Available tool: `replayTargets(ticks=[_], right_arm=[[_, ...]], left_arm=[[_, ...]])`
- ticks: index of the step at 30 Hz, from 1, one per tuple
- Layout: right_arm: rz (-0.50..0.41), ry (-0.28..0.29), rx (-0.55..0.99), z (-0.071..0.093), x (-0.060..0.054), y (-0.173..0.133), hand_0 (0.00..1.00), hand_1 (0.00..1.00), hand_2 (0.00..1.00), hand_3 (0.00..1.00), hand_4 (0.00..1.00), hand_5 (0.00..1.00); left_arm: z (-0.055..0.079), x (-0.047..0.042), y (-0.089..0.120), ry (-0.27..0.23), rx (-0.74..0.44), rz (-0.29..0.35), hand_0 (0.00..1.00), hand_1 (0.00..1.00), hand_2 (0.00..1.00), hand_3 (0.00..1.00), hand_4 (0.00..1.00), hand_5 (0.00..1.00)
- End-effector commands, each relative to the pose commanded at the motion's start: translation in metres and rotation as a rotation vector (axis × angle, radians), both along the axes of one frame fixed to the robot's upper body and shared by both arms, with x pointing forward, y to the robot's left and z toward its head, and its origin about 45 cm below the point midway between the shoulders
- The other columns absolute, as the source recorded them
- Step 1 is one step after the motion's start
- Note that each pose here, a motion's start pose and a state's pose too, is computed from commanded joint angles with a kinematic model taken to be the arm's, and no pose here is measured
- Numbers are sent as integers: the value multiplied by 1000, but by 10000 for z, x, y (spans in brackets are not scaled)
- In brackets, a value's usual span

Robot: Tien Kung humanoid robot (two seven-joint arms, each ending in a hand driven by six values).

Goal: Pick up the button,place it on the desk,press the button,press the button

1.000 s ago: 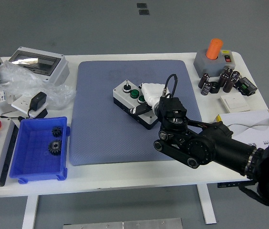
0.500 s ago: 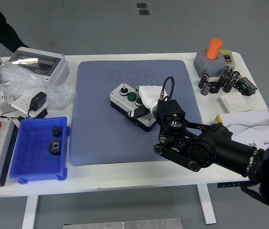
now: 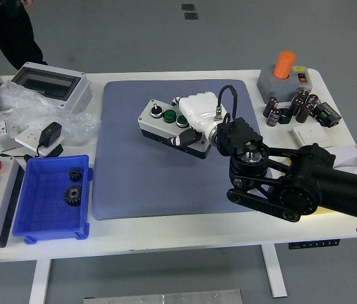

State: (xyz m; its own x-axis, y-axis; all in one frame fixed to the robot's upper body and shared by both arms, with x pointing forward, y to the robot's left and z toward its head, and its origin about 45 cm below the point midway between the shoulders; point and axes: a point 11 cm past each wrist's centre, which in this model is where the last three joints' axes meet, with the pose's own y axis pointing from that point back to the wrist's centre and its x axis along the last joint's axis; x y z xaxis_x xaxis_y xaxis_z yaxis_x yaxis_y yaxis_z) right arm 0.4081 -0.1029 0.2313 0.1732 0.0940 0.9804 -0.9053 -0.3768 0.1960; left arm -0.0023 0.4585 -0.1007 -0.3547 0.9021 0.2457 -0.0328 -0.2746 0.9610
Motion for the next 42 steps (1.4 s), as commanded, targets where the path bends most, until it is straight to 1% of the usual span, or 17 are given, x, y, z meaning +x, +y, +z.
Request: replayTargets(ticks=[1, 6, 7, 12, 13, 15, 18, 19, 21, 24, 25, 27, 30, 31, 32, 38, 42], right_arm=[[25, -9, 3, -4, -16, -15, 211, 378, 400, 432, 189, 2], [107, -19, 51, -82, -86, -121, 211, 378, 400, 432, 189, 2], [122, -23, 67, -91, -99, -141, 238, 385, 409, 404, 118, 2], [181, -70, 135, -136, -130, -286, 238, 385, 409, 404, 118, 2], [187, -74, 142, -142, -132, -306, 253, 396, 411, 389, 90, 2], [204, -80, 163, -161, -147, -342, 253, 396, 411, 389, 90, 2], [238, -91, 202, -194, -205, -359, 253, 396, 411, 389, 90, 2], [249, -95, 212, -208, -229, -354, 307, 410, 413, 392, 92, 2], [264, -98, 219, -245, -267, -334, 307, 410, 413, 392, 92, 2], [270, -97, 222, -314, -311, -321, 307, 410, 413, 392, 92, 2], [271, -99, 219, -334, -321, -322, 337, 421, 414, 392, 85, 2], [276, -105, 200, -367, -331, -327, 337, 421, 414, 392, 85, 2], [285, -111, 169, -392, -315, -348, 337, 421, 414, 392, 85, 2], [286, -112, 163, -396, -308, -355, 362, 434, 414, 390, 85, 2], [287, -111, 160, -399, -304, -358, 362, 434, 414, 390, 85, 2], [270, -91, 186, -419, -286, -374, 368, 433, 415, 388, 84, 2], [262, -89, 177, -434, -273, -382, 368, 433, 415, 388, 84, 2]], left_arm=[[1, 3, 2, -1, 1, 0, 675, 677, 617, 655, 772, 249], [2, 23, 2, -3, 0, -4, 675, 677, 617, 655, 772, 249], [2, 32, 2, -4, 0, -5, 675, 679, 616, 655, 773, 255], [9, 90, 11, -12, 1, -16, 675, 679, 616, 655, 773, 255], [10, 96, 12, -12, 1, -18, 675, 679, 617, 655, 773, 257], [11, 103, 15, -13, 2, -20, 675, 679, 617, 655, 773, 257], [12, 107, 16, -12, 1, -23, 675, 679, 617, 655, 773, 257], [12, 111, 14, -12, 1, -25, 674, 679, 618, 655, 774, 257], [11, 127, 10, -13, -1, -29, 674, 679, 618, 655, 774, 257], [11, 158, 3, -19, -3, -34, 674, 679, 618, 655, 774, 257], [10, 165, 1, -19, -3, -35, 672, 679, 618, 655, 774, 261], [10, 178, -2, -21, -5, -38, 672, 679, 618, 655, 774, 261], [14, 196, 4, -23, -4, -42, 672, 679, 618, 655, 774, 261], [16, 202, 9, -23, -3, -42, 672, 679, 619, 654, 771, 273], [18, 205, 12, -24, -3, -42, 672, 679, 619, 654, 771, 273], [23, 217, 23, -25, 0, -44, 671, 679, 618, 652, 770, 277], [24, 229, 23, -27, 0, -44, 671, 679, 618, 652, 770, 277]])
